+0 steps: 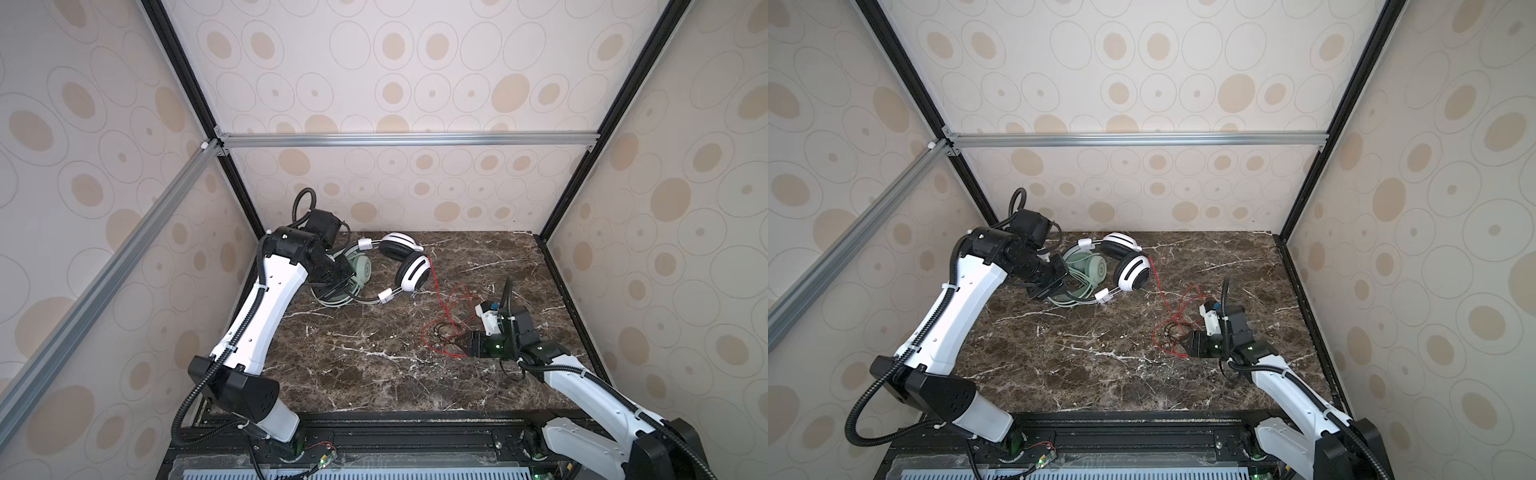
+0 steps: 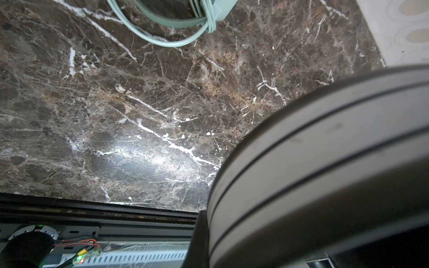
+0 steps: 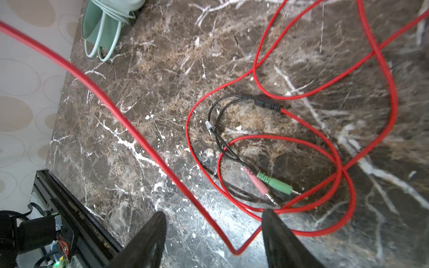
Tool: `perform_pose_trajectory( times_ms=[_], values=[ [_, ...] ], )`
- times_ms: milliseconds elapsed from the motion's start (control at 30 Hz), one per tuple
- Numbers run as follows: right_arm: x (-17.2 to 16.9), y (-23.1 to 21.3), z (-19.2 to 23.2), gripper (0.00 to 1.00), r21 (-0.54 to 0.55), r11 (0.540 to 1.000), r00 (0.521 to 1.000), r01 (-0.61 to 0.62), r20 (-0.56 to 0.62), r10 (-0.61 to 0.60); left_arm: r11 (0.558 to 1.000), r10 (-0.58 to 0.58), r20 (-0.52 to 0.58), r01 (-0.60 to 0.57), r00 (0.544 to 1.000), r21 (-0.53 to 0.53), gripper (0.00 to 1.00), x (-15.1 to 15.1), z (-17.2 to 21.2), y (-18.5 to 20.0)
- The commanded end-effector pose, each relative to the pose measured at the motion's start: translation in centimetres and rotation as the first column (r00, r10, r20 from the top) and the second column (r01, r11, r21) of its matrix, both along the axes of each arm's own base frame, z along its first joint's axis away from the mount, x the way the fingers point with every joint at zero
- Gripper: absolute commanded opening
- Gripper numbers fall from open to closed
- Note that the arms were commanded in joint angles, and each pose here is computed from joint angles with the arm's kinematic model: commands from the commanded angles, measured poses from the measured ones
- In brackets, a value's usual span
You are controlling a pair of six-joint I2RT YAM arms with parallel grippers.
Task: Wrap the headphones
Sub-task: 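Grasp the red cable with the right gripper and lift it up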
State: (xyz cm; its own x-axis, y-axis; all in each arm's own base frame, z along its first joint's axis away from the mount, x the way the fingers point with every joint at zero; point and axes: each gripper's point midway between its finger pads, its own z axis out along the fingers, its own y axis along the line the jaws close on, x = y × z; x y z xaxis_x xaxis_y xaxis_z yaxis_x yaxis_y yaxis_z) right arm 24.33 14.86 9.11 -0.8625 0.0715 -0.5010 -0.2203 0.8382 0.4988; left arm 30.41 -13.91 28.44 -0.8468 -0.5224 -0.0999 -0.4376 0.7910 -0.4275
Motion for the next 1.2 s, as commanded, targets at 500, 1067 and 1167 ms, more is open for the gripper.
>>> perform_pose_trajectory(
  times_ms=[500,1067,1167],
  values=[
    [1.7,0.7,1.1,0.54,0.022,1.0,0.996,-0.018,0.083,0.016,0.987,0.041,0.16,-0.015,0.986,-0.158,0.0,0.9,6.8,-0.4],
    [3.5,2.0,3.2,0.37,0.082,0.996,0.991,-0.038,0.128,0.028,0.988,0.036,0.159,-0.011,0.987,-0.157,0.0,0.6,6.7,-0.3],
    [3.4,3.1,3.1,0.35,0.091,0.992,0.99,-0.082,0.12,0.071,0.988,0.034,0.162,-0.008,0.986,-0.157,0.0,0.6,6.8,-0.3]
  ],
)
